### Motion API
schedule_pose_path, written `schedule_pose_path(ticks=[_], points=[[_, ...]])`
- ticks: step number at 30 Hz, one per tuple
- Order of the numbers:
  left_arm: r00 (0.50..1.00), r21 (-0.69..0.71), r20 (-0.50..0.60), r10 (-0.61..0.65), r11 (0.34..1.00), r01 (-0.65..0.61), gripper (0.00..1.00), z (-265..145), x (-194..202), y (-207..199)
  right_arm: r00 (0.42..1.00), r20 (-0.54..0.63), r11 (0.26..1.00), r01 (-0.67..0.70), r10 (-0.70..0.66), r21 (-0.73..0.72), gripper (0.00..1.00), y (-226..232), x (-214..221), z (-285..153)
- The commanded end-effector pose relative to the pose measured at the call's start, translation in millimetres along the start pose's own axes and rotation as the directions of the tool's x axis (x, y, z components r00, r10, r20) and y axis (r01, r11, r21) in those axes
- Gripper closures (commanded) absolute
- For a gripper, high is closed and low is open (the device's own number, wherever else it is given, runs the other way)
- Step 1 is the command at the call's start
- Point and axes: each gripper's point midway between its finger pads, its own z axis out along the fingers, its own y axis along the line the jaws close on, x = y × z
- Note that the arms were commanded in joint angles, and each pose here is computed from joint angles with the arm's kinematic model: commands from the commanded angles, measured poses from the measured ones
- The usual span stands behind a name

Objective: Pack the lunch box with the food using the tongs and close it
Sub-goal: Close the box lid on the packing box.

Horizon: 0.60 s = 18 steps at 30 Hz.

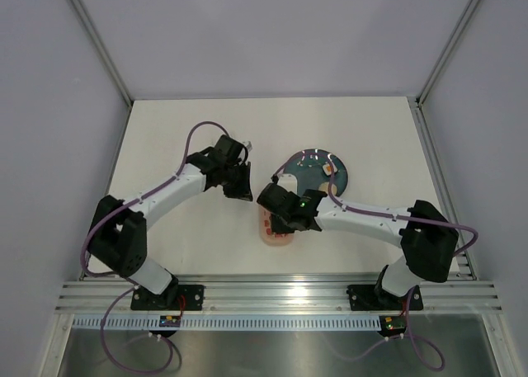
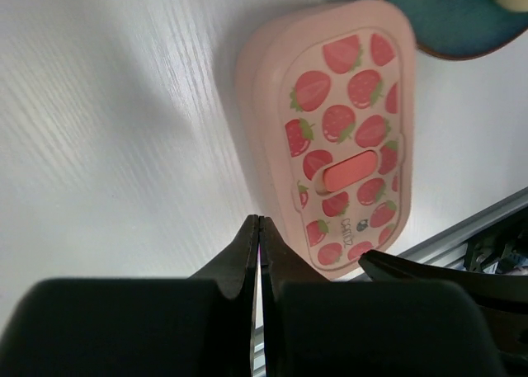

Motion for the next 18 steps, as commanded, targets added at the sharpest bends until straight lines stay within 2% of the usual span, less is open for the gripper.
schedule_pose_path(ticks=[1, 10, 14, 15, 18], points=[[0.991, -0.028, 0.120, 0.052, 0.998, -0.049, 1.00, -34.1, -25.4, -5.0, 0.999, 0.048, 1.000, -0.022, 0.021, 0.006, 1.00, -1.5, -7.3, -15.6], [0.985, -0.047, 0.162, 0.051, 0.998, -0.044, 1.00, -52.3, -32.3, -1.0, 0.998, -0.060, 0.998, -0.006, 0.010, 0.068, 1.00, -14.5, 31.3, 19.9], [0.978, -0.064, 0.203, 0.052, 0.997, -0.040, 1.00, -69.3, -39.9, 1.9, 0.996, 0.085, 0.999, -0.007, 0.003, 0.052, 1.00, -10.8, -9.2, -16.0], [0.973, -0.070, 0.222, 0.059, 0.997, -0.045, 1.00, -74.6, -43.4, 2.0, 0.986, 0.164, 0.996, -0.016, 0.002, 0.086, 1.00, -16.1, -29.9, -30.1], [0.949, -0.073, 0.307, 0.072, 0.996, -0.052, 1.00, -101.5, -56.2, -1.7, 0.945, 0.328, 0.991, -0.063, 0.020, 0.119, 0.91, -30.3, -80.5, -76.9]])
